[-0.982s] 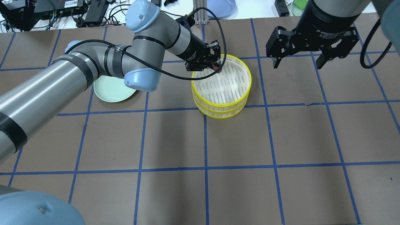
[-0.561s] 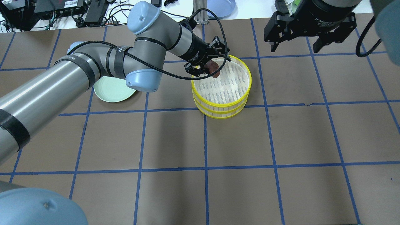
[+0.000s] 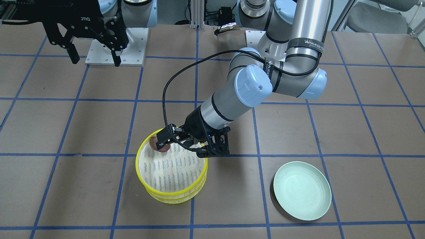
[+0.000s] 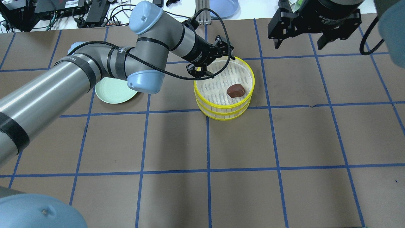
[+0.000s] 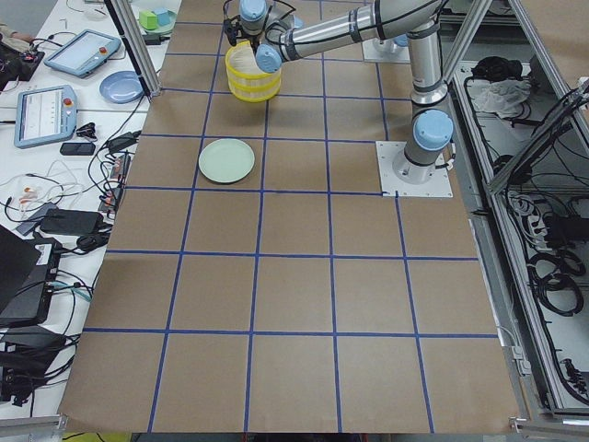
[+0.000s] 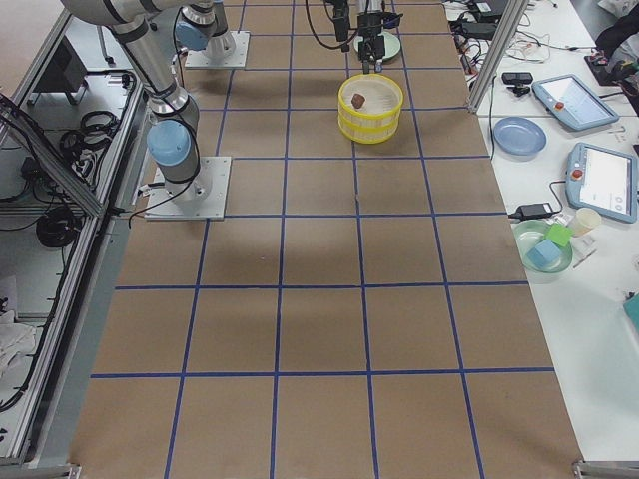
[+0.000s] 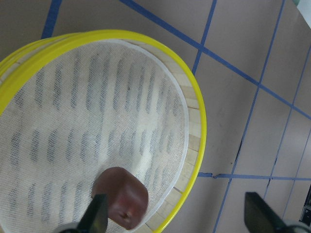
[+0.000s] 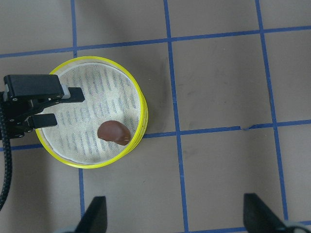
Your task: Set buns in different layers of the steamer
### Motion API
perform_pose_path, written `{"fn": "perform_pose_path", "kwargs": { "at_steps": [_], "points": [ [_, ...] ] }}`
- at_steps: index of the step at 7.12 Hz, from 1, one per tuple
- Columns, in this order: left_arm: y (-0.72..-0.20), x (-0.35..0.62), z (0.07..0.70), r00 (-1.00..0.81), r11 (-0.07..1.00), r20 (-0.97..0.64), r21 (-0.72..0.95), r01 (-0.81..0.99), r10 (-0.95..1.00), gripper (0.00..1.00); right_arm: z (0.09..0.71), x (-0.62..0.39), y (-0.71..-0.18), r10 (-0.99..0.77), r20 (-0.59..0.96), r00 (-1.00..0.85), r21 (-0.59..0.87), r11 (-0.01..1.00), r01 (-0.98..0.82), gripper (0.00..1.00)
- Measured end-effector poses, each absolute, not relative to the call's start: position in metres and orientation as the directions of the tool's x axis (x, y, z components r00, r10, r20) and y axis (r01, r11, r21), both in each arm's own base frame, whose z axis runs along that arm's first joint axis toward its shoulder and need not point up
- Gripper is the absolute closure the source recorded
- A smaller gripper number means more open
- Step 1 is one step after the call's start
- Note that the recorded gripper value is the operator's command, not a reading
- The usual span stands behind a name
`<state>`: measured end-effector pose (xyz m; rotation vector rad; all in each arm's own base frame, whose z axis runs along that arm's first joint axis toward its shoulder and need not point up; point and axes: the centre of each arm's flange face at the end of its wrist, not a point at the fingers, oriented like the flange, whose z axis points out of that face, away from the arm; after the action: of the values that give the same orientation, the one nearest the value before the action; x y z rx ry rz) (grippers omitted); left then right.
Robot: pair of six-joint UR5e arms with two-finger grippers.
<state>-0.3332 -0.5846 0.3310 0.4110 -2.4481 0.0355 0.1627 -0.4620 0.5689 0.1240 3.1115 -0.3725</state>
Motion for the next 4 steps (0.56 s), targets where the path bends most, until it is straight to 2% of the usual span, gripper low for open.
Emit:
{"fn": "perform_pose_path", "kwargs": {
  "at_steps": [2, 4],
  "points": [
    [-0.586, -0.317, 0.338, -0.824, 0.974, 0.538, -0.022, -0.224, -0.178, 0.0, 0.563, 0.156, -0.466, 0.09, -0.013, -0.996, -0.227, 0.97, 0.091, 0.0],
    [-0.587, -0.269, 0.357, -0.934, 0.992, 0.358, -0.121, -0.046, 0.001, 0.0, 0.539, 0.131, -0.474, 0.141, 0.001, -0.99, -0.179, 0.974, 0.139, 0.0]
  ]
}}
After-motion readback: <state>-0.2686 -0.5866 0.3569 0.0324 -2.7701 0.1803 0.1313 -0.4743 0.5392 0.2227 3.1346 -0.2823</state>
